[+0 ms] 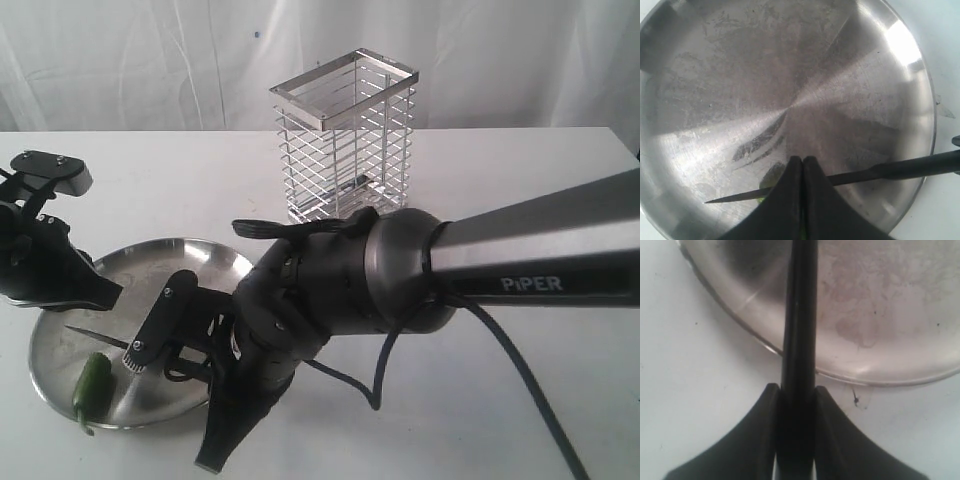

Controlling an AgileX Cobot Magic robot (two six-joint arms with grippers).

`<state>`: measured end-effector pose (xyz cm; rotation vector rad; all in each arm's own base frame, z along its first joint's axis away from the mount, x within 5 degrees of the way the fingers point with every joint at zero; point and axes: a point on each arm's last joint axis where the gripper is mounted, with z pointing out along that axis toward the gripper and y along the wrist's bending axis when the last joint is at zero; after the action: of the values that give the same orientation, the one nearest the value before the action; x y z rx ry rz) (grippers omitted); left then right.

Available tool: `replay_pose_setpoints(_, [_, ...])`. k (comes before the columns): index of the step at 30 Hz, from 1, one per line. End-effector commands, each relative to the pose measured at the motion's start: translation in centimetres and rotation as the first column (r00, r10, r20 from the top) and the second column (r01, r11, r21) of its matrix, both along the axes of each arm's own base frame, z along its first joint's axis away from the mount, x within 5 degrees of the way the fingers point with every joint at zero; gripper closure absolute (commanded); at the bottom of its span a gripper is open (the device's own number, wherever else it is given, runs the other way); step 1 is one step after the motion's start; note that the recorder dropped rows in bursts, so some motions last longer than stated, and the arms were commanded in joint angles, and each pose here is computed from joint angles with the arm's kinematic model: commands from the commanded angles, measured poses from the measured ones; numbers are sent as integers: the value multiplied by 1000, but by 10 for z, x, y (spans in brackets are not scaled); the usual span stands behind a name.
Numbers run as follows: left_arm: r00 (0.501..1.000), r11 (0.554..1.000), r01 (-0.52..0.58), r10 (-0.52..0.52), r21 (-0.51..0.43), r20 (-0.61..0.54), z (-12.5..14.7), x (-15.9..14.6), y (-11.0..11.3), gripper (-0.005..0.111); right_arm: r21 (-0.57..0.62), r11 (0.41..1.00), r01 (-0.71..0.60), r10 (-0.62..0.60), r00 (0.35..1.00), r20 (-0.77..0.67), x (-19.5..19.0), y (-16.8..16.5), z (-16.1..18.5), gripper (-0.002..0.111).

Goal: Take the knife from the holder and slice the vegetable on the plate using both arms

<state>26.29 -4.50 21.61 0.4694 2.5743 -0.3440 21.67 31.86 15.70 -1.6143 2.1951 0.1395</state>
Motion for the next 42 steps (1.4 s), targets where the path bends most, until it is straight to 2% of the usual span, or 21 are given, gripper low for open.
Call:
replay_pose_setpoints(1, [1000, 1000, -4, 3, -21, -10, 1, -3, -2, 106, 5, 1000, 8, -8, 1000, 11, 6, 2, 7, 108])
replay_pose_setpoints(8, [1000, 1000, -8, 8, -24, -7, 2, -3, -2, 106, 14, 1000, 16, -16, 1000, -5, 3, 4, 13, 108])
replay_pose_setpoints(15, [1000, 1000, -10, 10, -24, -4, 2, -3, -2, 106, 1, 999, -46, 46, 999, -5, -17, 14, 17, 108])
replay_pose_setpoints(33, [1000, 1000, -10, 10, -28, -11, 2, -3, -2, 106, 13, 998, -59, 58, 998, 24, -13, 15, 16, 108])
replay_pose_setpoints(42, [1000, 1000, -10, 10, -28, -11, 2, -3, -2, 106, -22, 998, -60, 60, 998, 2, -12, 17, 0, 108])
